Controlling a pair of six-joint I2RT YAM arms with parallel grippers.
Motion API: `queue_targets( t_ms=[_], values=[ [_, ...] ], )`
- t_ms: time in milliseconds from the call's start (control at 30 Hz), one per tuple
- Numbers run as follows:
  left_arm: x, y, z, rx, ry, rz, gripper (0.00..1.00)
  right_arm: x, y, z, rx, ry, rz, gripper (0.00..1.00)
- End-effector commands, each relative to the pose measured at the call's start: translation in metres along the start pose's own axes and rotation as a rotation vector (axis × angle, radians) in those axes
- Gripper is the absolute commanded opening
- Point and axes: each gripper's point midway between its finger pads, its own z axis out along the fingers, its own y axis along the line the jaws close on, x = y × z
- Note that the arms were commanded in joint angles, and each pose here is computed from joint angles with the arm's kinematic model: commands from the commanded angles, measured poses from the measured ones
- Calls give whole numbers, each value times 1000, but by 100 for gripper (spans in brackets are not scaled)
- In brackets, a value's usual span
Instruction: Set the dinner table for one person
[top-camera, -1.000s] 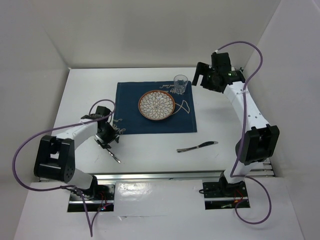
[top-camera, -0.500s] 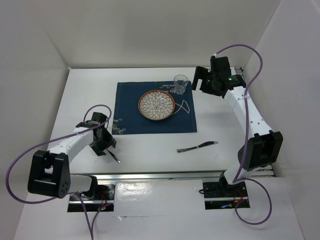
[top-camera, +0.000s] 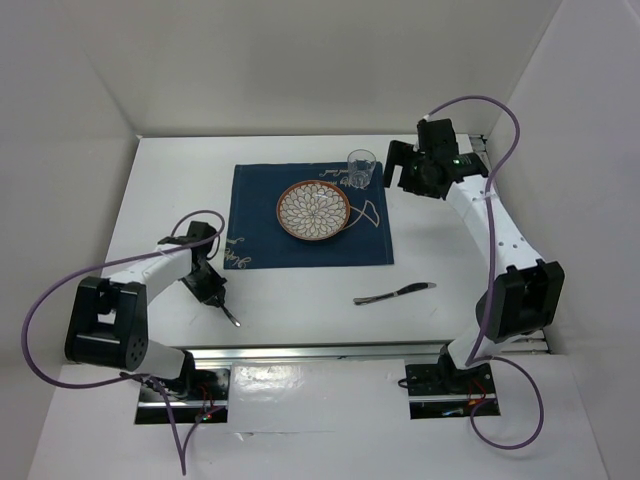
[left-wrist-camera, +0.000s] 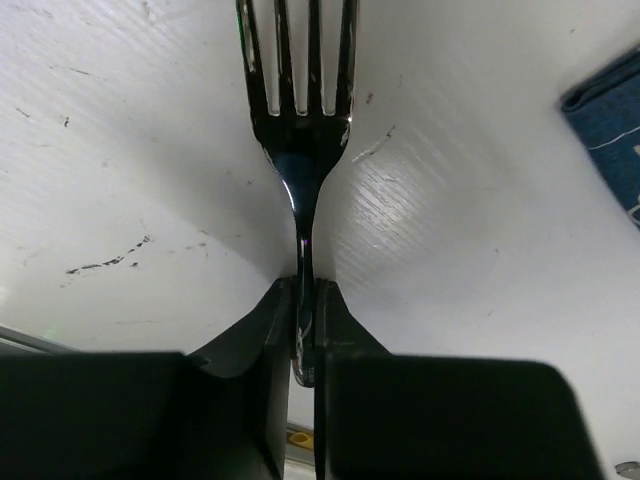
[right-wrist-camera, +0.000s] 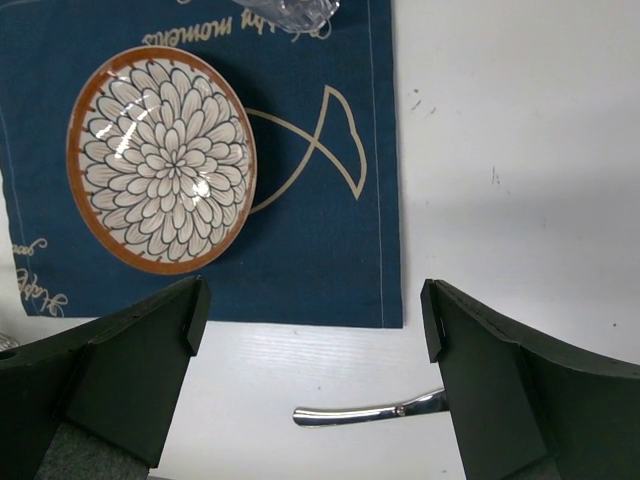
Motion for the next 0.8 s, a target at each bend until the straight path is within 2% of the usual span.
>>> queue_targets(
  t_ms=[0, 67, 167, 200, 300, 367, 500, 567, 600, 633, 667, 700, 767],
  values=[
    [-3, 6, 22, -46, -26, -57, 14, -3, 0, -14, 7, -32, -24, 100],
    [-10, 6, 10, -37, -69, -74, 1, -5, 0, -17, 4, -40, -33, 100],
    [-28, 10, -18, -42, -164, -76, 0, -2, -3, -19, 18, -36, -33, 100],
    [-45, 4, -40, 4, -248, -39, 0, -2, -3, -19, 18, -36, -33, 100],
    [-75, -24, -79, 134, -376, 138, 0, -5, 0, -28, -1, -53, -32, 100],
    [-80, -42, -91, 186, -371, 250, 0, 3, 2, -29, -22, -35, -33, 100],
    [-93, -104, -124, 245, -384, 464, 0, 19, 3, -27, -48, 7, -25, 100],
    [-86, -131, -108, 209, -348, 587, 0, 31, -2, -28, -38, 32, -14, 100],
    [-93, -146, -118, 211, -359, 645, 0, 37, -4, -26, -32, 46, 1, 100],
    [-93, -156, -115, 200, -347, 681, 0, 48, -10, -26, -12, 68, 18, 100],
    [-90, -165, -94, 151, -301, 719, 0, 52, -11, -27, -10, 71, 29, 100],
    [-100, -176, -102, 145, -318, 740, 0, 59, -13, -28, -1, 89, 49, 100],
    [-107, -200, -92, 130, -317, 763, 0, 75, -22, -29, 32, 115, 77, 100]
  ],
)
